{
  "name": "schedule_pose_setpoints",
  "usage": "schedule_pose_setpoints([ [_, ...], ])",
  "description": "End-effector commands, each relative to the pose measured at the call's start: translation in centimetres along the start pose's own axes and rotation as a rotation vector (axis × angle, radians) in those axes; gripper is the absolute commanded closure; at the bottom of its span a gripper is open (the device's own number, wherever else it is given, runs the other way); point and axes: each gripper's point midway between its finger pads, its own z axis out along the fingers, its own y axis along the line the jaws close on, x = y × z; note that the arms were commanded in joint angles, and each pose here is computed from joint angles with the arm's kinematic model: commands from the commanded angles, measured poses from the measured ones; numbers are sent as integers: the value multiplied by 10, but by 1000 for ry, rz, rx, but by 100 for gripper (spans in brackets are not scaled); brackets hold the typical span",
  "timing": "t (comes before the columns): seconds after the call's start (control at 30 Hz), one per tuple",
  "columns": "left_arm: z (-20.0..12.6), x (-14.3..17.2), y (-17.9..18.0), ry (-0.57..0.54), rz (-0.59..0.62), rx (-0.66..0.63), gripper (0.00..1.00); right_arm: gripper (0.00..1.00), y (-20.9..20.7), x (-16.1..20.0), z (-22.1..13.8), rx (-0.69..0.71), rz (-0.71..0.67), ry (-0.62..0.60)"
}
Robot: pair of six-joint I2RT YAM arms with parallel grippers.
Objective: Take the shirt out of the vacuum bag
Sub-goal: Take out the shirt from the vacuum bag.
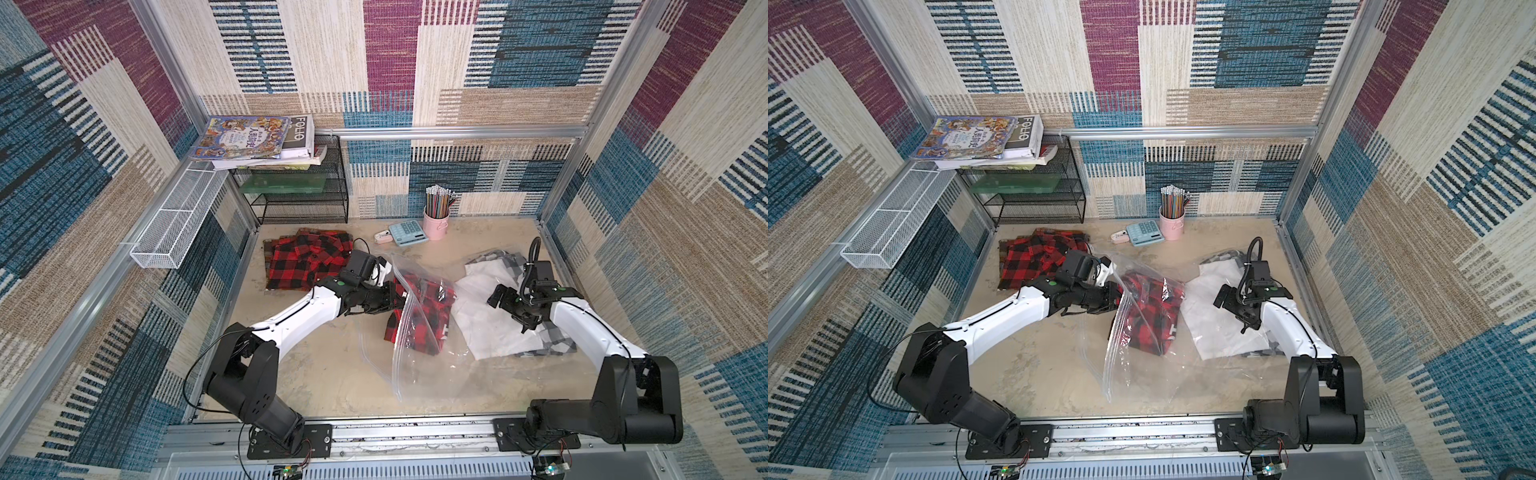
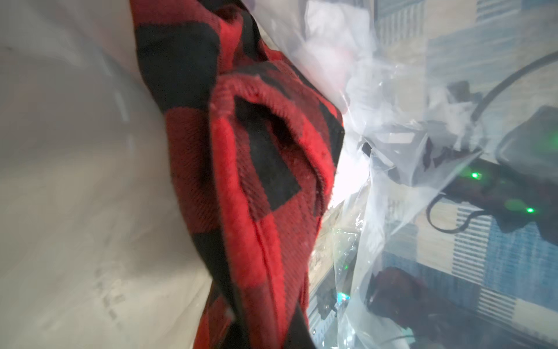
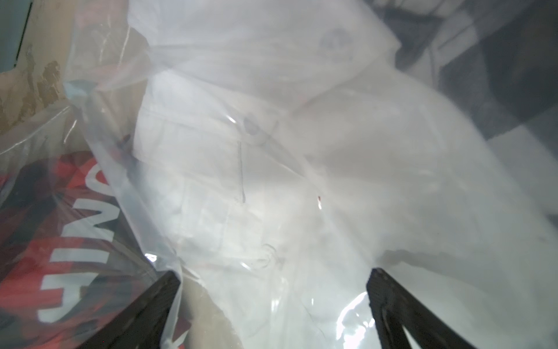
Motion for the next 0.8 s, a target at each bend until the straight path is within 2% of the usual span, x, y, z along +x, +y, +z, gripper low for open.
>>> schedule_pose_setpoints([
  [0.0,-18,-1,5,-17,8,-19,100,4,0,-13,-7,15,-37,-47],
  [0.17,-46,-3,10,-53,-12,-26,100,4,31,-32,-28,-90,-145,-136],
  [0.3,-57,-1,14,-56,-20,-36,100,4,91,-40,-67,-240,-330,-250],
  [0.43,-64,-2,18,-59,-33,-44,100,4,160,-19,-93,-344,-537,-282],
  [0.53,-72,-6,20,-71,-41,-53,100,4,195,6,-90,-336,-623,-240],
  [0.77,-97,-9,37,-111,-87,-87,100,4,236,49,-56,-360,-672,-139],
])
